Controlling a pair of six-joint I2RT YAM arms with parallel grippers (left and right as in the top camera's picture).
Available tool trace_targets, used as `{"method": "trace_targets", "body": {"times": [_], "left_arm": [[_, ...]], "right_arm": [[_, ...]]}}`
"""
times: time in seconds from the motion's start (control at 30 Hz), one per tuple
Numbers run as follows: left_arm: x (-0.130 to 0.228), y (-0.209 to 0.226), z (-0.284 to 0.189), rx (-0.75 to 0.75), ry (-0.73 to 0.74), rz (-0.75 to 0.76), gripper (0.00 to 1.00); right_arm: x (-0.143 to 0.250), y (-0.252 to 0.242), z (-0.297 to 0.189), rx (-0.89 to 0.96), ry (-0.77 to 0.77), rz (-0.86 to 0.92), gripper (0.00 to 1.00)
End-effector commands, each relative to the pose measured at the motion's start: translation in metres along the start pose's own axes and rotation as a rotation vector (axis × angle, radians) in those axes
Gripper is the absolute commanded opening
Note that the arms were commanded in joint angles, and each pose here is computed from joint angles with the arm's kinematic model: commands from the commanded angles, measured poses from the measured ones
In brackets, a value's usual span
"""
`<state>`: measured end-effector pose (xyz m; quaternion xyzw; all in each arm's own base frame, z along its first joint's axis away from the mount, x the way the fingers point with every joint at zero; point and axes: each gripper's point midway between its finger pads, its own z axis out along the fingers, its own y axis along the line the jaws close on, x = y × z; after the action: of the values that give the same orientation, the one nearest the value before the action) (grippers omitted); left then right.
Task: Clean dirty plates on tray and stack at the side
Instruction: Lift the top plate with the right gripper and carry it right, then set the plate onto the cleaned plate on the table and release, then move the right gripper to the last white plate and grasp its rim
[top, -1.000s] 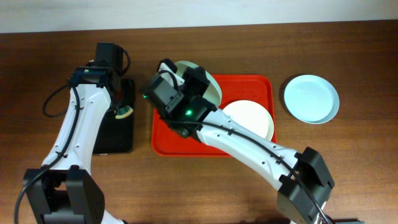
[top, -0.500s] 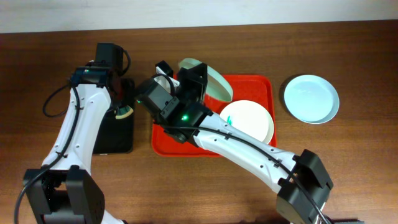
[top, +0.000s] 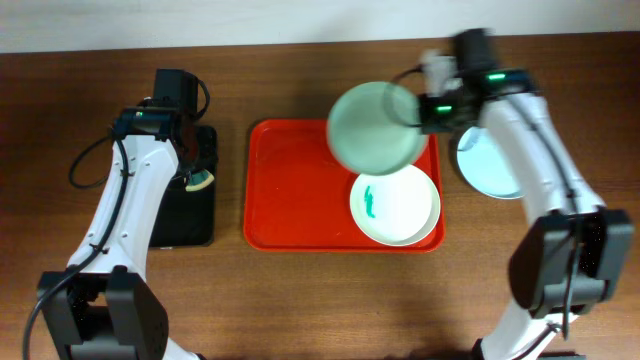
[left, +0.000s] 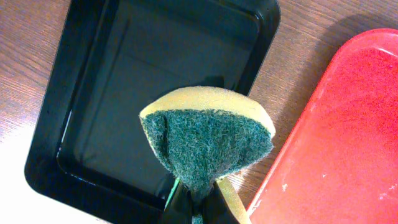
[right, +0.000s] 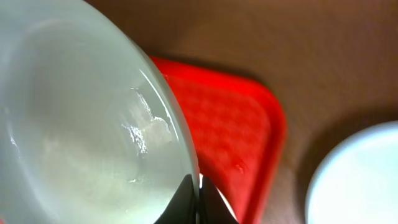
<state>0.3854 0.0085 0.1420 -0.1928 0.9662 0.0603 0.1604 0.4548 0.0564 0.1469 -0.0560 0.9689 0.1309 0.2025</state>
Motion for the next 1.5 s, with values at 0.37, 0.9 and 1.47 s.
{"method": "trace_targets", "body": {"times": [0.37,0.9,1.47], "left_arm": [[-0.007,0.001,-0.006,0.005,-0.030,-0.019,0.00],[-0.010,0.000,-0.006,0.009,-0.039,-0.021,0.00],[-0.007,-0.004,-0.005,0.032,-0.025,-0.019,0.00]], "right_arm": [[0.090,-0.225,-0.044,0.097,-0.060,0.600,0.04],[0.108,-0.235,-0.017,0.128,-0.087,0.612,1.00],[0.074,-0.008,0.046,0.188,0.179,-0.136,0.99]]}}
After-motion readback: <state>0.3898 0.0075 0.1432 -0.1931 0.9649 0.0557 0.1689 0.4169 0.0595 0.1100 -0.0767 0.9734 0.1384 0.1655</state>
